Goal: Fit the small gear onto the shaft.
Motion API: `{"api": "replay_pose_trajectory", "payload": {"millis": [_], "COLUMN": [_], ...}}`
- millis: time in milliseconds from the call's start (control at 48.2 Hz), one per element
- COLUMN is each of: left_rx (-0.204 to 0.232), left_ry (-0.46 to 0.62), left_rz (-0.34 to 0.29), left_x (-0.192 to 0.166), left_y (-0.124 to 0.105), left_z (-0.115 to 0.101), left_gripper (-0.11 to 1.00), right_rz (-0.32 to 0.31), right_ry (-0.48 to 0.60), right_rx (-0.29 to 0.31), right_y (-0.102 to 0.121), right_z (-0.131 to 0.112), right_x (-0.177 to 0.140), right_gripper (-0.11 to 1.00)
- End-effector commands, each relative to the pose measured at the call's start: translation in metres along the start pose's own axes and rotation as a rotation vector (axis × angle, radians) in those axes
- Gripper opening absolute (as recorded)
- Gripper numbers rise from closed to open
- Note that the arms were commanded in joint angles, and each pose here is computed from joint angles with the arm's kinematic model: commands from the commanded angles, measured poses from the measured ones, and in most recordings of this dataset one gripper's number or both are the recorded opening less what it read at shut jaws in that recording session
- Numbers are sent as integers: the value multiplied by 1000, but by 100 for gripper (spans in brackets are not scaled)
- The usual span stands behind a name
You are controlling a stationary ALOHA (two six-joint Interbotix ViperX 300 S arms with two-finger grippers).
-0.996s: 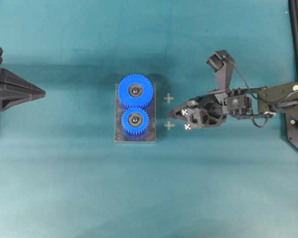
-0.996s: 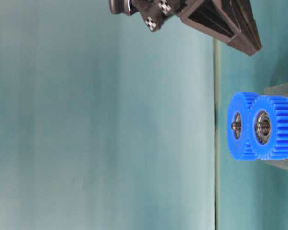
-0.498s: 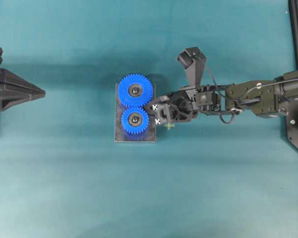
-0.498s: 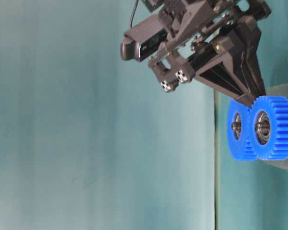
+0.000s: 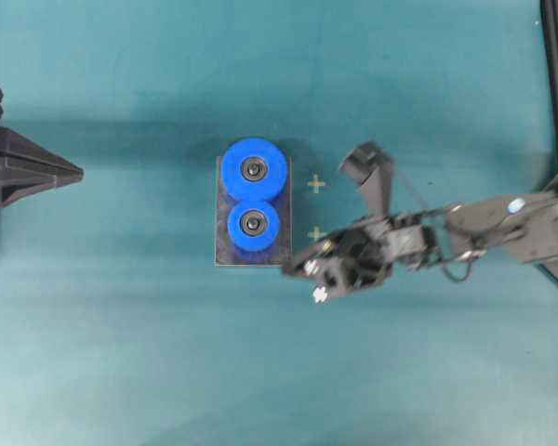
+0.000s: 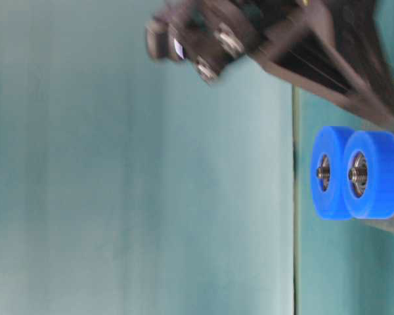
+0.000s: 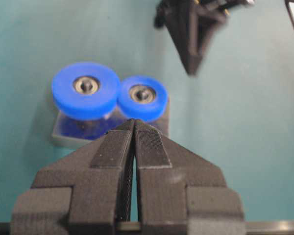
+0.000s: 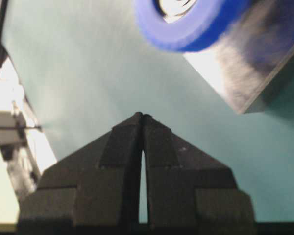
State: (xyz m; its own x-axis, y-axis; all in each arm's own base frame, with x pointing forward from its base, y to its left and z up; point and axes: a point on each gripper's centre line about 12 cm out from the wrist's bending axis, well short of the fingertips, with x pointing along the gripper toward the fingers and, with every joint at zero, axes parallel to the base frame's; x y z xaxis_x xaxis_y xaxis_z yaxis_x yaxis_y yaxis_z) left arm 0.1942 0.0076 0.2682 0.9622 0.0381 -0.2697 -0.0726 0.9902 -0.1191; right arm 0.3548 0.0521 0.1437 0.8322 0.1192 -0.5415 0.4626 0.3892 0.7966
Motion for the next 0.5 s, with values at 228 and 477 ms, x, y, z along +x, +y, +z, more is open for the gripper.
{"api": "replay_pose_trajectory", "payload": {"millis": [228,477], "left_rx": [2,3], "left_ry": [-23,-26], "left_rz": [-4,-4], "left_x": [-1,-1], "left_y": [-1,-1], "left_z": [8,10], "left_gripper": [0,0], "right_rz": [-71,-74], "right_ry": [-50,-51], "right_rx": [-55,-310], "right_y": [-23,-25], "right_z": [22,26], "right_x": [-43,-48], "right_gripper": [6,17]}}
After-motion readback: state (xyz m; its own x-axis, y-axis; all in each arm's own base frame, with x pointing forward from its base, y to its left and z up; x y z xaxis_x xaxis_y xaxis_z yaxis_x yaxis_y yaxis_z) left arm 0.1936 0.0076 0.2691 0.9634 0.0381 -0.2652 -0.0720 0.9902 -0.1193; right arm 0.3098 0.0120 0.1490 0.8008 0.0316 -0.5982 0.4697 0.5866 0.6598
